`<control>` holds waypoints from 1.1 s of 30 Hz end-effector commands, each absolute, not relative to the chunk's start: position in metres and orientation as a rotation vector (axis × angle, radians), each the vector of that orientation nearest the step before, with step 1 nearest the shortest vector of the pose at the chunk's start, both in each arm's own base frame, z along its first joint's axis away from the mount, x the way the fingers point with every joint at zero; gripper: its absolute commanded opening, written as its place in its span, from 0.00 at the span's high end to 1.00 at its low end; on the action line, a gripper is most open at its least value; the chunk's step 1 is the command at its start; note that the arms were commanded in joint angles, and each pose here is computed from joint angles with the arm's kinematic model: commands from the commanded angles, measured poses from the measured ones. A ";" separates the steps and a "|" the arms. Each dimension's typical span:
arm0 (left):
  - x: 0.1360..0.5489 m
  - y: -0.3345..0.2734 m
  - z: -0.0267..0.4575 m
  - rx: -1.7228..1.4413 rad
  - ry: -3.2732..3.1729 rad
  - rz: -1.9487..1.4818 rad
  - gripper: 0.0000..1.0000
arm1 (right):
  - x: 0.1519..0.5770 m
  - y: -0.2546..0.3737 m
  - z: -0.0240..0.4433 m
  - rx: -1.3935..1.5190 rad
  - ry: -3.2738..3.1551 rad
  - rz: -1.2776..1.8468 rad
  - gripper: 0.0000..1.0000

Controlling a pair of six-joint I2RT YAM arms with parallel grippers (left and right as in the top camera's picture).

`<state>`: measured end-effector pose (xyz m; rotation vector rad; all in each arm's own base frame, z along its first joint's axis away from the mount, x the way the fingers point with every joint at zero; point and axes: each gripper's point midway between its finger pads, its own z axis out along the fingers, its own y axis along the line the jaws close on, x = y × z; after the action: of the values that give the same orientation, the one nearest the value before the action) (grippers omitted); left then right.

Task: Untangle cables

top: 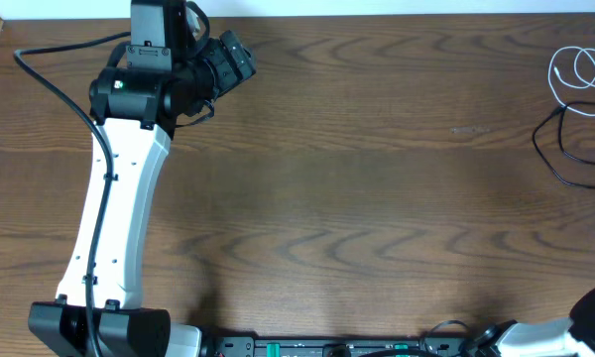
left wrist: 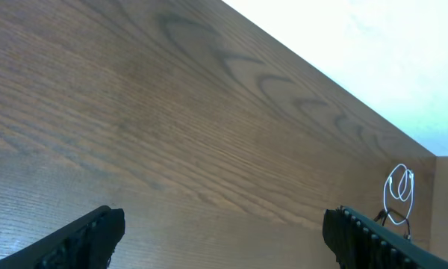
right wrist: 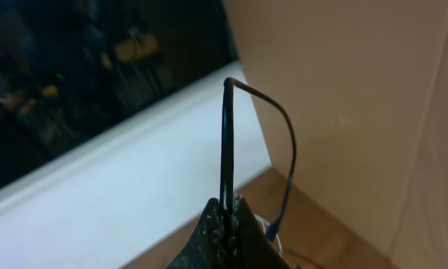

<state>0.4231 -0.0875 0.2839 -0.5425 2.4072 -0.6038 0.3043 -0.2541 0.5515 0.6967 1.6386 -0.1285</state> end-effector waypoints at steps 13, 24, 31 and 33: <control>0.428 -0.085 0.284 -0.536 2.394 -0.585 0.10 | 0.348 -0.291 0.357 0.976 2.182 0.104 0.99; 0.428 -0.085 0.284 -0.536 2.394 -0.585 0.10 | 0.312 -0.330 0.251 1.323 2.476 -0.118 0.98; 0.430 -0.085 0.285 -0.533 2.388 -0.587 0.10 | 0.330 -0.328 0.220 1.342 2.526 -0.065 0.21; 0.432 -0.085 0.282 -0.535 2.393 -0.585 0.10 | 0.347 -0.312 0.223 1.193 2.562 0.044 0.19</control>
<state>0.4268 -0.0878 0.2874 -0.5350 2.3867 -0.6096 0.3237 -0.3343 0.2193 1.3541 2.5246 -0.0747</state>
